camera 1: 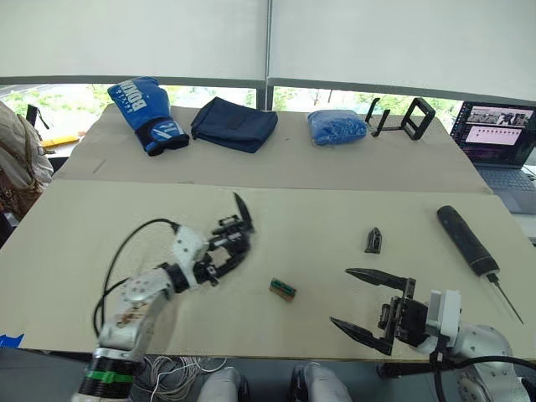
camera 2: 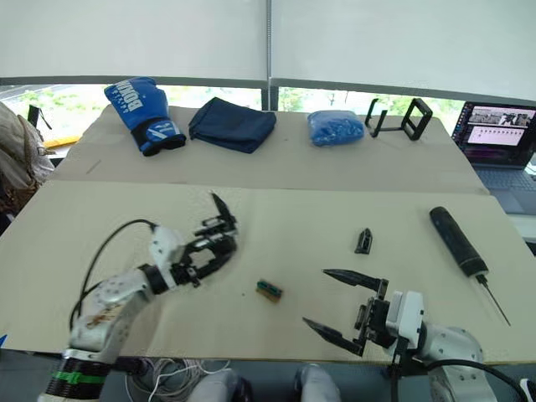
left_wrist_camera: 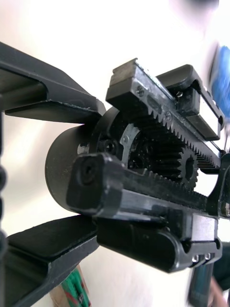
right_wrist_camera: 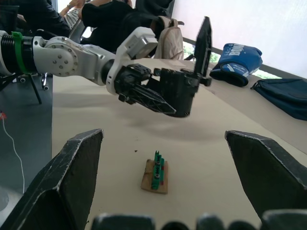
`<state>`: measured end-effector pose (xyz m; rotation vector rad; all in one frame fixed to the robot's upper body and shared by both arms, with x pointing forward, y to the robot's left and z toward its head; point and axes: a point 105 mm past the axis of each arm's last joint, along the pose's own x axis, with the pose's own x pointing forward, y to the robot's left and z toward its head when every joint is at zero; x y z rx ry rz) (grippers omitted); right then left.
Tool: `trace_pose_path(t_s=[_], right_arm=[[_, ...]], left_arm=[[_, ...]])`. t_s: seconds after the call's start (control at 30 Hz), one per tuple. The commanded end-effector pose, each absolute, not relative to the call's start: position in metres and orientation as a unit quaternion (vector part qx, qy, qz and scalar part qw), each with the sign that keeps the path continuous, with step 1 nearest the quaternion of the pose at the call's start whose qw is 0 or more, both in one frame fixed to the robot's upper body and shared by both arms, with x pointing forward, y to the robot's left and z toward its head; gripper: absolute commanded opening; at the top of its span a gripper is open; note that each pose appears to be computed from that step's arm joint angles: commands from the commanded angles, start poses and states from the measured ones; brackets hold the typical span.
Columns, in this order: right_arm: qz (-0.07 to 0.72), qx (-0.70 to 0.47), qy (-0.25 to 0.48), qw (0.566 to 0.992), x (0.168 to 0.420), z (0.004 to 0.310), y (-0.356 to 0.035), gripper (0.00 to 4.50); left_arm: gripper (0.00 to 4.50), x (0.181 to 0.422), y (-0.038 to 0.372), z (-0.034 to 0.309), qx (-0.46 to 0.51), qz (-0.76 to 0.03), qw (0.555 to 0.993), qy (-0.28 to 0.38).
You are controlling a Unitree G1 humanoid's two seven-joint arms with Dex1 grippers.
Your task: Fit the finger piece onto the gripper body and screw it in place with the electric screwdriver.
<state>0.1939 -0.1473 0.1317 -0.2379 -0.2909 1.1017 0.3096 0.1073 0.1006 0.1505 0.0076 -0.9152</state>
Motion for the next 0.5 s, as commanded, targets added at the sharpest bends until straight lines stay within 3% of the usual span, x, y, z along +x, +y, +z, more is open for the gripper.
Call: trace_pose_path(t_s=[0.03, 0.27, 0.5], right_arm=[[0.515, -0.127, -0.164, 0.832, 0.186, 0.144, -0.143, 4.50], [0.472, -0.112, -0.180, 0.856, 0.194, 0.156, -0.140, 4.50], [0.463, -0.115, -0.177, 0.861, 0.194, 0.153, -0.144, 4.50]], left_arm=[[2.29, 0.320, 0.088, 0.118, 0.101, -0.455, 0.884, -0.038], [2.29, 0.324, 0.063, 0.097, 0.122, -0.479, 0.869, -0.016], [2.29, 0.319, 0.067, 0.083, 0.157, -0.465, 0.871, -0.013]])
